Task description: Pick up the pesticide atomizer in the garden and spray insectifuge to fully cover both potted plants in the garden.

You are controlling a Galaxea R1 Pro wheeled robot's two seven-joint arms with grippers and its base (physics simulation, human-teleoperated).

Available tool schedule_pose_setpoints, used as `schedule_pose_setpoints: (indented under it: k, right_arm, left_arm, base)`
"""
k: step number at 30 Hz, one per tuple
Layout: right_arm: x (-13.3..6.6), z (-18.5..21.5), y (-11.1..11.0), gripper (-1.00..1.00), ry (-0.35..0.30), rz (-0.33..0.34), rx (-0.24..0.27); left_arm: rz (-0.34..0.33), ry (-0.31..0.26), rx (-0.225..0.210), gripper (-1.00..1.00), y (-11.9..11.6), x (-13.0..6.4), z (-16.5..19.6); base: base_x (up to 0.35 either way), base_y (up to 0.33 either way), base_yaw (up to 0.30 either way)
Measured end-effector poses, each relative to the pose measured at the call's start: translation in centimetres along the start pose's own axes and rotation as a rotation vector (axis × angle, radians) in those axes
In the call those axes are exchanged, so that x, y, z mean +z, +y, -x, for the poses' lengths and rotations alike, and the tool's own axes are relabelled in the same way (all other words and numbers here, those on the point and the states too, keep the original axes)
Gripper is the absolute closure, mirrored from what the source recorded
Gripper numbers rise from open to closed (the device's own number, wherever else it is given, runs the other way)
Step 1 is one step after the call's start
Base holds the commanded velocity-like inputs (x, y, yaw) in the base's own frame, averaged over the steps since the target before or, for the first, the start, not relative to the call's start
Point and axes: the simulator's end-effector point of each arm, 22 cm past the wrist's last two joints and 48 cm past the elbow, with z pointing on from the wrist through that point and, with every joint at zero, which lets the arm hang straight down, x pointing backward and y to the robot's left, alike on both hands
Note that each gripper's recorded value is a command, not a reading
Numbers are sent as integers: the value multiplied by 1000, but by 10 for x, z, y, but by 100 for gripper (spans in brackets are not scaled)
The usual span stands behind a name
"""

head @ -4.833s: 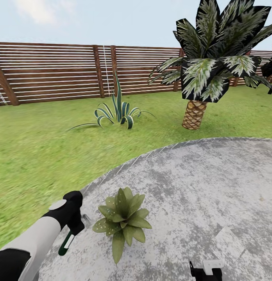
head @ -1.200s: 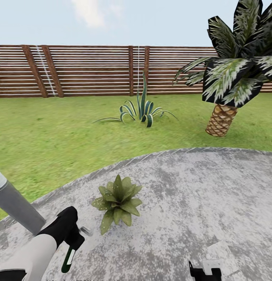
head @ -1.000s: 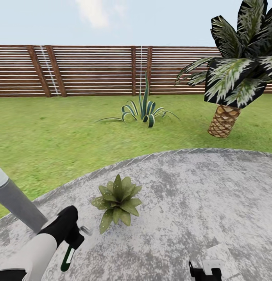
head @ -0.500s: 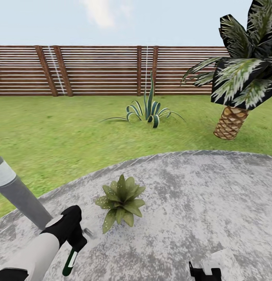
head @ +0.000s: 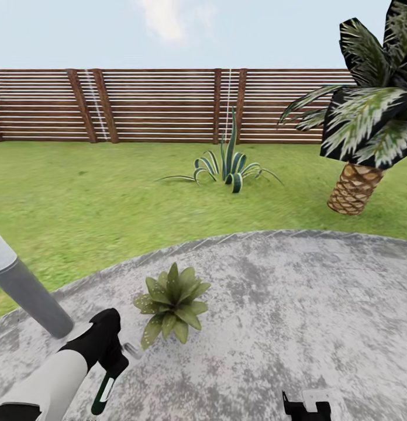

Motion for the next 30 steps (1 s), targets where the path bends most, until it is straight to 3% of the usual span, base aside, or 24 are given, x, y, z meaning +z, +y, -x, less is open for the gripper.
schedule_pose_setpoints:
  k: [8, 14, 25, 30]
  right_arm:
    - [0, 0, 0, -100, 0, 0, 0]
    - [0, 0, 0, -100, 1, 1, 1]
    - [0, 0, 0, -100, 1, 0, 0]
    - [0, 0, 0, -100, 1, 1, 0]
  left_arm:
    - [4, 12, -4, 100, 3, 3, -6]
    - [10, 24, -7, 100, 7, 6, -12]
    - [-41, 80, 7, 100, -21, 33, -35]
    - [-38, 82, 5, 100, -19, 33, -37]
  base:
    - [245, -95, 276]
    - [25, -1, 272]
    - [0, 0, 22]
    - [0, 0, 93]
